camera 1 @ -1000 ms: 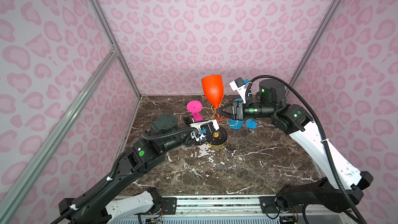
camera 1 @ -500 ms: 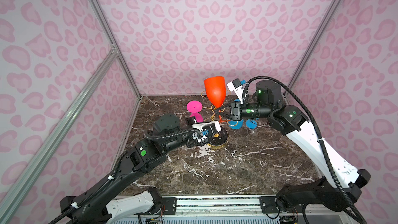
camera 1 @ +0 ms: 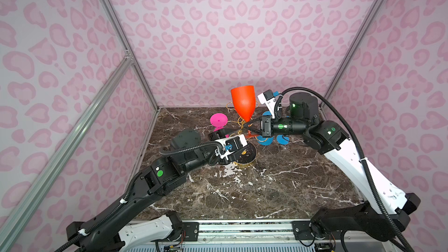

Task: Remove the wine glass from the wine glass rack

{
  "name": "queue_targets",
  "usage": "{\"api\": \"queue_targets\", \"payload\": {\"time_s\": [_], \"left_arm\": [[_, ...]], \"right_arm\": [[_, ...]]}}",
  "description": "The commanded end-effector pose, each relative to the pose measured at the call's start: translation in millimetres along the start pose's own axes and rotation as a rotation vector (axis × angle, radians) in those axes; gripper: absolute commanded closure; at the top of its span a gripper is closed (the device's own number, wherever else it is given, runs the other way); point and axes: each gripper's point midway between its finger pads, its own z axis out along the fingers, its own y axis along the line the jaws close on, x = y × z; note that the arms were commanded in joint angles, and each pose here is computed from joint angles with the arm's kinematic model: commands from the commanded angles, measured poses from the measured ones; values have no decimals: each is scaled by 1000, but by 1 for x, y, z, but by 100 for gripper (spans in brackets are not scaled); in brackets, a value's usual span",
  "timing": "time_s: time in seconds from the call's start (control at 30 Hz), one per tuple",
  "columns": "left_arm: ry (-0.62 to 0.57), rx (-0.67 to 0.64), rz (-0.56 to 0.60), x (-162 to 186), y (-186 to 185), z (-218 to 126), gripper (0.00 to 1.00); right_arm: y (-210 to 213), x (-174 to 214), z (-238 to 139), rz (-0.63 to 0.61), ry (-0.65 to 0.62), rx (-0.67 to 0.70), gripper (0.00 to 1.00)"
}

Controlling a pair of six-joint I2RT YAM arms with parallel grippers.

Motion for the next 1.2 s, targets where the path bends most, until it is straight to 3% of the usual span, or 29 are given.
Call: {"api": "queue_targets", "payload": {"time_s": [0.0, 0.1, 0.33, 0.47, 0.63, 0.83, 1.17], "left_arm": [[-83, -137, -264, -19, 29, -14, 34], [-120, -262, -543, -26, 56, -31, 31], [-218, -342, -1043, -38, 81, -59, 29], [-225, -308, -1251, -34, 79, -61, 30], [-239, -174, -1498, -38, 71, -48, 37], [-176, -2, -1637, -39, 55, -22, 44], [-35, 167, -1673, -35, 25, 5, 55]], "right_arm": [[-23, -1, -7, -138, -23, 139, 100], [-40, 1, -14, -262, -31, 236, 100], [-59, -1, -31, -530, -80, 365, 100], [-60, 10, -40, -683, -80, 377, 100], [-43, 23, -51, -861, -91, 319, 100], [-31, 52, -50, -992, -7, 238, 100], [-28, 67, -57, -1078, 30, 230, 100]]}}
